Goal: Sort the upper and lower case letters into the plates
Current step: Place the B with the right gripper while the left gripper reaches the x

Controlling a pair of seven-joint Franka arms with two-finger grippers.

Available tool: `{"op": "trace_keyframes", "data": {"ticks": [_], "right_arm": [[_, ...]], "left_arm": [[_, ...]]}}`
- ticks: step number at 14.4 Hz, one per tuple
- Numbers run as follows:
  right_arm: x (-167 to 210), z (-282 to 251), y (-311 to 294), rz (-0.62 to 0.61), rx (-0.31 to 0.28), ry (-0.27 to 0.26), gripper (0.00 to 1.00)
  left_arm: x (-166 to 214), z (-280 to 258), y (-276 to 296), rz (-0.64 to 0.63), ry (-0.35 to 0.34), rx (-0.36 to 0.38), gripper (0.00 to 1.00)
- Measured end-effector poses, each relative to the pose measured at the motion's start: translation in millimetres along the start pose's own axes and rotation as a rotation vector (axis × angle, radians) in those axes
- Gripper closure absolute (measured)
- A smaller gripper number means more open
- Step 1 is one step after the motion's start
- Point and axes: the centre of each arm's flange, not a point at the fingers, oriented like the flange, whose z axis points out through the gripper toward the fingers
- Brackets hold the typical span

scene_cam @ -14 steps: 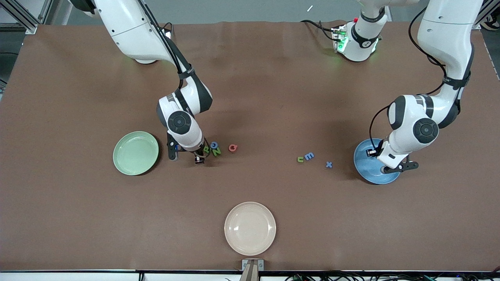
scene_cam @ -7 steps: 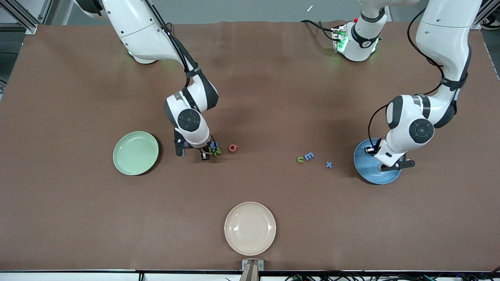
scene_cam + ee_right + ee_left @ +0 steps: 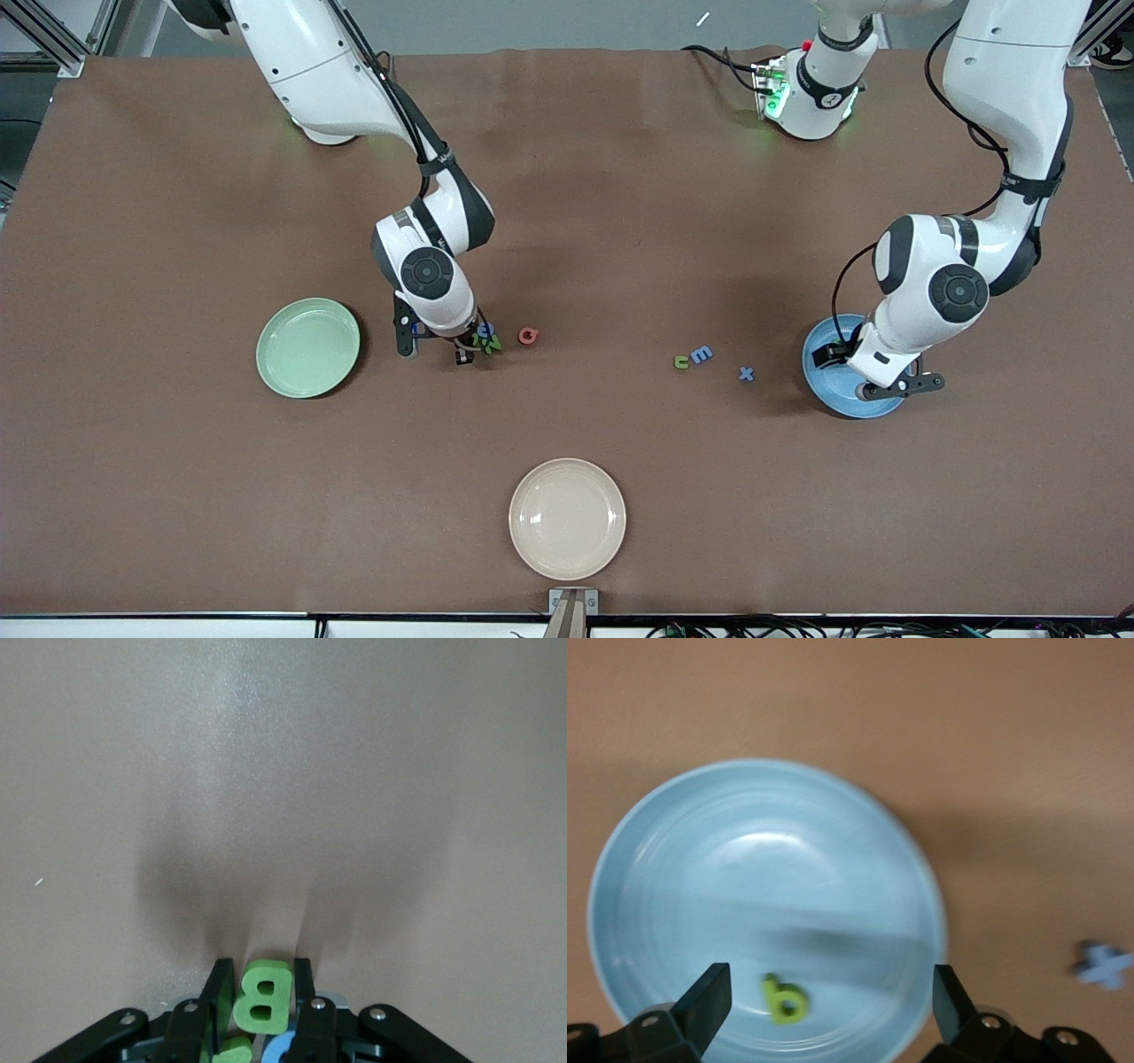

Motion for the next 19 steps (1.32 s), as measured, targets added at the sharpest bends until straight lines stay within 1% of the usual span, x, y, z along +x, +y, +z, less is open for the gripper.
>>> {"op": "trace_keyframes", "data": {"ticks": [1, 3, 4, 6, 10, 13, 16, 17, 18, 19], "right_arm": [[1, 0, 0, 0.001, -0.004, 0.002, 0.74], [10, -1, -1, -0.009, -0.026, 0.013, 0.74], [21, -4, -4, -0.022, -0.037, 0.018, 0.74], [56, -16, -12, -0.064, -0.05, 0.015, 0.74], [152, -54, -6, -0.16, -0.05, -0.016, 0.74], [204, -65, 14, -0.219, -0.058, -0.035, 0.74], [232, -60, 23, -0.243, -0.061, -0.044, 0.74], [238, -57, 24, -0.246, -0.053, -0.044, 0.74], [243, -54, 25, -0.245, -0.029, -0.04, 0.74], [245, -49, 27, -0.247, -0.003, -0.036, 0.74]], "left_arm": [[0, -5, 13, -0.004, 0.008, -0.009, 0.0], [-4, -10, 39, 0.006, 0.013, -0.02, 0.0], [-9, -9, 53, 0.013, 0.012, -0.021, 0.0], [-16, -3, 83, 0.025, 0.007, -0.023, 0.0], [-28, 27, 135, 0.033, -0.021, -0.019, 0.0], [-28, 48, 143, 0.036, -0.032, -0.019, 0.02], [-27, 56, 142, 0.039, -0.029, -0.016, 0.04], [-26, 56, 141, 0.042, -0.023, -0.015, 0.09], [-25, 55, 141, 0.043, -0.019, -0.016, 0.09], [-25, 55, 142, 0.043, -0.016, -0.017, 0.15]]}}
